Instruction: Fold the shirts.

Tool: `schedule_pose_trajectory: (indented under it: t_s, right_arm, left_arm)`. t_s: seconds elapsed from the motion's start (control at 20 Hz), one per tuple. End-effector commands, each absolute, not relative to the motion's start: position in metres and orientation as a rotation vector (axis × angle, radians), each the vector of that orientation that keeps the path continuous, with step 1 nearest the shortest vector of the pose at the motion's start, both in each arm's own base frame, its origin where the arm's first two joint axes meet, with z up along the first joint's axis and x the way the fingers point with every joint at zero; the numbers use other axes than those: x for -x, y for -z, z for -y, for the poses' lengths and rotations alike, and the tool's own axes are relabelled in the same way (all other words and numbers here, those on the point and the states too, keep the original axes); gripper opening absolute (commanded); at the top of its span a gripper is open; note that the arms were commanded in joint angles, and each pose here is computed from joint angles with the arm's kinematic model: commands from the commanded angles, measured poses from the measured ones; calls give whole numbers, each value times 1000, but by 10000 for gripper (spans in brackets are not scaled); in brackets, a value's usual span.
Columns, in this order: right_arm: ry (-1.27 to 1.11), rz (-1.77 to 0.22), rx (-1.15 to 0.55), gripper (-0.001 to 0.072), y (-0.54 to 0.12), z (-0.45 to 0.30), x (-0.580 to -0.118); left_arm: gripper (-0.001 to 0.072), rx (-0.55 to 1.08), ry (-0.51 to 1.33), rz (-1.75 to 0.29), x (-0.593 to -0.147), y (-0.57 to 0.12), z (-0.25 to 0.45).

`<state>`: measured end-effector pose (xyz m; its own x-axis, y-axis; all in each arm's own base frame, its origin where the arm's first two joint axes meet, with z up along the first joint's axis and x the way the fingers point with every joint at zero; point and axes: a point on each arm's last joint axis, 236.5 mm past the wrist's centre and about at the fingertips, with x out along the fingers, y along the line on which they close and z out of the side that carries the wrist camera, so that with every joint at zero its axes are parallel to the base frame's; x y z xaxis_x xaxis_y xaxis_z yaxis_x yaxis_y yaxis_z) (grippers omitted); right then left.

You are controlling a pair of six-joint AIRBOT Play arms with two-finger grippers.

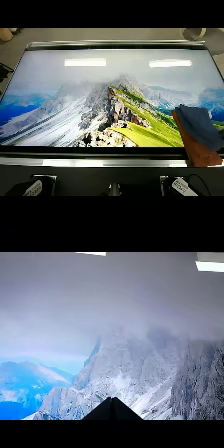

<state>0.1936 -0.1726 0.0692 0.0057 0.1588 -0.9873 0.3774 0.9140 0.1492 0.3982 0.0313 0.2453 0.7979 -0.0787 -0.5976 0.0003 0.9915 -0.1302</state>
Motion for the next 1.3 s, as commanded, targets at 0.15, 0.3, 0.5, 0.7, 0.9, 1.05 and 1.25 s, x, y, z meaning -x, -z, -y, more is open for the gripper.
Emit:
schedule_pose_trajectory:
  t_s: [0.15,0.3,0.5,0.7,0.9,1.05,1.25]
  right_arm:
    - [274,-1662,-318,312,-17,199,-167]
    - [316,-1574,-250,667,-21,219,-185]
    - [365,-1150,-95,662,-107,262,-274]
    - [261,-764,211,660,-232,220,-378]
    - [-65,-836,256,660,-205,80,-423]
    - [-267,-1075,263,666,-141,14,-414]
    - [-403,-1352,248,668,-84,-15,-385]
  left_arm:
    - [27,125,42,-640,-399,-247,-31]
    - [27,125,42,-641,-399,-247,-31]
    - [25,108,60,-590,-408,-256,-22]
    - [24,-31,-75,-707,-426,-230,-27]
    - [342,-89,-30,-956,-425,-161,10]
    - [538,-7,88,-1139,-411,-106,61]
    - [538,-38,117,-1265,-395,-73,76]
